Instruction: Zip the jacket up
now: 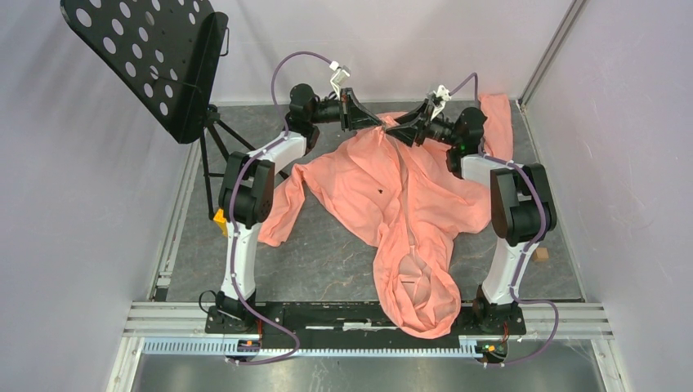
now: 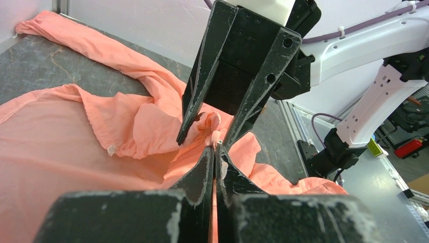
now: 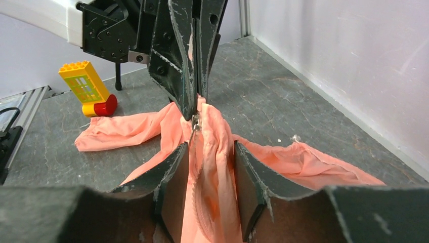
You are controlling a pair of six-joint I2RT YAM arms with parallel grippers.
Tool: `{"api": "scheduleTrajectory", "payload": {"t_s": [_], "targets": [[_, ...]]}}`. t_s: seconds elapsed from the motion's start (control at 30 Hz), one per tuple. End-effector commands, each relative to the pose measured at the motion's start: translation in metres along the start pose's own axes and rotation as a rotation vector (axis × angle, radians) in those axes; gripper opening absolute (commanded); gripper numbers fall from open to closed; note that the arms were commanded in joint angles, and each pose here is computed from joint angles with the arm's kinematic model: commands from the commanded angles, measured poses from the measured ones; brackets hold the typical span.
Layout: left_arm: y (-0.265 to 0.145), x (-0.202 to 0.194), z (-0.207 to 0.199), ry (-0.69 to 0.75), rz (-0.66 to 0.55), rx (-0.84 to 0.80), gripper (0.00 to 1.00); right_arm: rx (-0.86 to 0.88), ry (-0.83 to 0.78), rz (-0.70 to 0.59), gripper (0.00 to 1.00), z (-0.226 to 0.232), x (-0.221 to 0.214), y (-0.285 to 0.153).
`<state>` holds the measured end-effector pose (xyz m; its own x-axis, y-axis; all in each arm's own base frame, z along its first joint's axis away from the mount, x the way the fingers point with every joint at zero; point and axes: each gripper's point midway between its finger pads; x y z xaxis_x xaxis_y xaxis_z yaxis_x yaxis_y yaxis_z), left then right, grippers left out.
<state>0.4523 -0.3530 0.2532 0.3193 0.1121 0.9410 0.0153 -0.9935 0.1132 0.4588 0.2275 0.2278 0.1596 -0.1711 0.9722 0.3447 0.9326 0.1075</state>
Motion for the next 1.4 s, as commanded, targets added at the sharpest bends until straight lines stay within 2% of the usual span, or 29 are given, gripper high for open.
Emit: {"api": "scheduleTrajectory", "payload": {"t_s": [0.0, 0.17, 0.53, 0.67, 0.9, 1.0, 1.37], "targets": [[0.005, 0.012, -0.002, 0.053, -0.004, -0.012, 0.02, 0.056, -0.054, -0.058, 0.45, 0.015, 0.023, -0.002], [0.005, 0.009, 0.001, 0.050, 0.006, 0.002, 0.02, 0.083, -0.002, -0.113, 0.50, 0.018, 0.034, -0.004], [0.007, 0.012, -0.003, 0.055, 0.002, -0.011, 0.02, 0.082, 0.041, -0.136, 0.37, 0.012, 0.038, 0.000], [0.007, 0.012, -0.005, 0.054, 0.000, -0.018, 0.02, 0.077, 0.051, -0.146, 0.27, 0.009, 0.039, 0.001], [0.009, 0.012, -0.008, 0.057, 0.003, -0.028, 0.02, 0.069, 0.061, -0.152, 0.18, 0.005, 0.039, 0.004], [0.010, 0.012, -0.009, 0.057, 0.004, -0.032, 0.02, 0.056, 0.060, -0.167, 0.01, 0.004, 0.041, 0.004], [0.020, 0.002, -0.004, 0.046, 0.052, -0.003, 0.02, 0.060, 0.106, -0.255, 0.00, 0.008, 0.061, 0.013]]}}
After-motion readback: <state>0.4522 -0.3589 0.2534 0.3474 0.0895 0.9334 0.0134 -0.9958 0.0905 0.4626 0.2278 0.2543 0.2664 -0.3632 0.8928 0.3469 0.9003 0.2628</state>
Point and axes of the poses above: each gripper's point midway between its finger pads, its own y axis out along the fingers, its own z axis along the line the jaws close on, x = y × z, and after that the axes turned 6 degrees about y, right-handed
